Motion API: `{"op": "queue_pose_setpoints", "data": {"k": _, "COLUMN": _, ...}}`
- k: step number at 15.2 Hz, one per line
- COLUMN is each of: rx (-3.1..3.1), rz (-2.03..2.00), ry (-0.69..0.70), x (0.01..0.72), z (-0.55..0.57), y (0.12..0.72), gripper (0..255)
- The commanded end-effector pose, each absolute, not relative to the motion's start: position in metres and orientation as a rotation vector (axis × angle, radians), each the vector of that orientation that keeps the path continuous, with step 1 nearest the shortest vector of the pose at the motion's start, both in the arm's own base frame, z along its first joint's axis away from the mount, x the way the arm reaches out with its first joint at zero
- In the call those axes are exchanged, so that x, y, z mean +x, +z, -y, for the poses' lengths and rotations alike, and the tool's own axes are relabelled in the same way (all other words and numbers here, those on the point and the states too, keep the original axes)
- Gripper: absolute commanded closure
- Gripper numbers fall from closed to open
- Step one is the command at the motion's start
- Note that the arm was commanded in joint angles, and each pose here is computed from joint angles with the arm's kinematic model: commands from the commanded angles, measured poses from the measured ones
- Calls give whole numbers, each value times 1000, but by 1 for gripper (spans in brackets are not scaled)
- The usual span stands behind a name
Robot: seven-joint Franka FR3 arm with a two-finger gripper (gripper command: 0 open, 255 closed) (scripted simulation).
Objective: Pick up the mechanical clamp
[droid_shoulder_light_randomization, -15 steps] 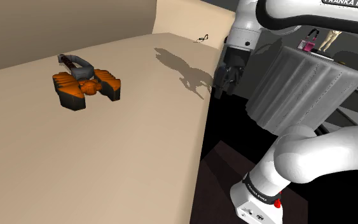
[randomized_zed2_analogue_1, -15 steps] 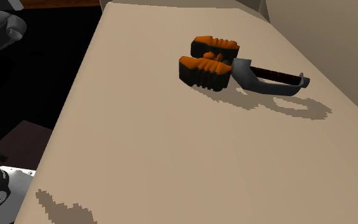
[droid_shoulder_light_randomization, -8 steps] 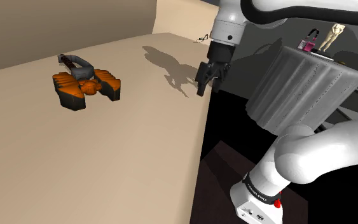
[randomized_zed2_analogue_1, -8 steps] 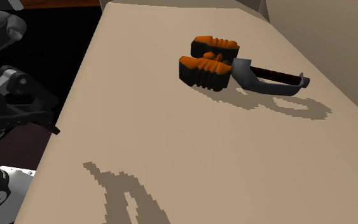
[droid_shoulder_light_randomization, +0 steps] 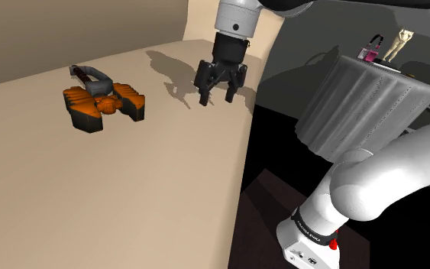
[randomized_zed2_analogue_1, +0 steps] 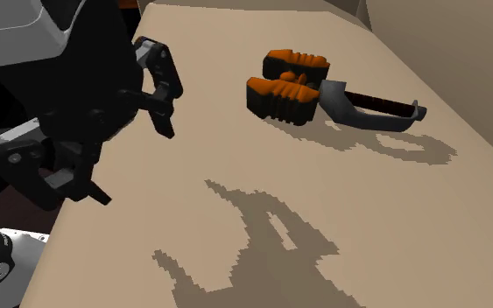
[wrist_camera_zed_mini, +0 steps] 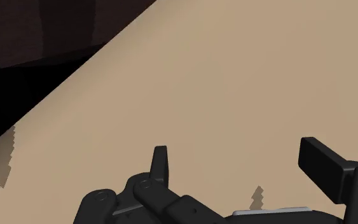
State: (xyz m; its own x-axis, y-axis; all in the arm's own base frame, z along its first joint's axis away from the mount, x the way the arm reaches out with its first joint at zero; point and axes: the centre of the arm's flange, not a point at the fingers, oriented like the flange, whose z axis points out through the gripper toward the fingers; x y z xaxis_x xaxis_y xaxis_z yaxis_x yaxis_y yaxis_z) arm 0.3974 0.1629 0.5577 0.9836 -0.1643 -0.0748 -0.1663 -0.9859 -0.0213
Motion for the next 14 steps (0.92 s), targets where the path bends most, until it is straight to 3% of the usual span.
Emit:
{"op": "queue_pose_setpoints", "data": {"k": 1, "rx": -3106, "rz": -277, "ry": 95, "x": 412, "z": -183, "y": 559, "gripper": 0}}
{"op": "queue_pose_setpoints", "data": {"k": 14, "rx": -3139, "rz": -386, "ry": -28, "x": 512, "z": -319, "y": 577, "gripper": 0}}
